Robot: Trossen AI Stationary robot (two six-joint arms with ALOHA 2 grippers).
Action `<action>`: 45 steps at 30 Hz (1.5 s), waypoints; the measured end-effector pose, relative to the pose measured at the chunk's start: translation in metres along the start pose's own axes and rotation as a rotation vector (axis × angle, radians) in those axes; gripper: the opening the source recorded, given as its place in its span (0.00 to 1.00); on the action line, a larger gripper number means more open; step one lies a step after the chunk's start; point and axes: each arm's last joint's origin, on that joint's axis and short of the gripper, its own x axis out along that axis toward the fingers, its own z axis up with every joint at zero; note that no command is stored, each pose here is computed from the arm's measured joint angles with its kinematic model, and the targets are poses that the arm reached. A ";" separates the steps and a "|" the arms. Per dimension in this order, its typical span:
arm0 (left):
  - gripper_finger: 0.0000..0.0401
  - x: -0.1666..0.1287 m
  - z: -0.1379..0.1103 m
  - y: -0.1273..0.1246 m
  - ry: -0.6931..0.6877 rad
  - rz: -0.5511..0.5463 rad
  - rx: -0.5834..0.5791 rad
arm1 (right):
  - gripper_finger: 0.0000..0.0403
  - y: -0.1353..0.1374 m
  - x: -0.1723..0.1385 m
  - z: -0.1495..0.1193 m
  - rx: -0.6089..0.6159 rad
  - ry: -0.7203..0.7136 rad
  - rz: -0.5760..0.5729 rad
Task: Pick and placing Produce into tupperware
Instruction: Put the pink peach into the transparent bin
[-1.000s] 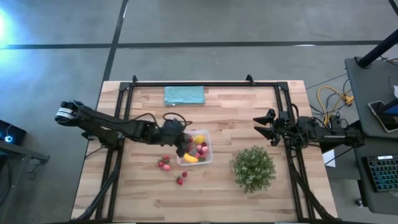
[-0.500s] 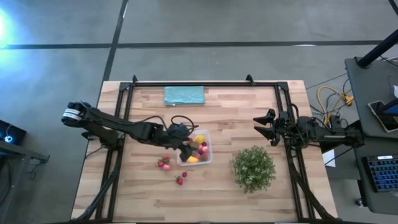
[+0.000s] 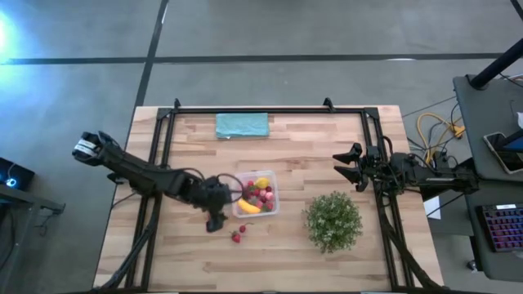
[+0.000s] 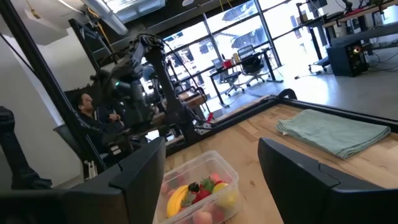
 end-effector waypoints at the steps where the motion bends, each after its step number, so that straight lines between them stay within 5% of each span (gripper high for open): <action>1: 0.70 0.001 -0.004 -0.003 0.003 0.001 0.017 | 0.62 0.000 0.000 0.000 0.000 0.000 0.000; 10: 0.70 0.001 -0.032 -0.027 -0.098 0.149 0.161 | 0.61 0.000 0.000 0.000 0.000 0.000 0.000; 18: 0.70 0.019 -0.052 -0.033 -0.168 0.150 0.124 | 0.62 0.000 0.000 0.000 0.000 0.000 0.000; 30: 0.70 0.044 -0.073 -0.015 -0.244 0.219 0.091 | 0.62 0.000 0.000 0.000 0.000 0.000 0.000; 45: 0.70 0.052 -0.067 -0.007 -0.338 0.187 0.131 | 0.62 0.000 0.000 0.000 0.000 0.000 0.000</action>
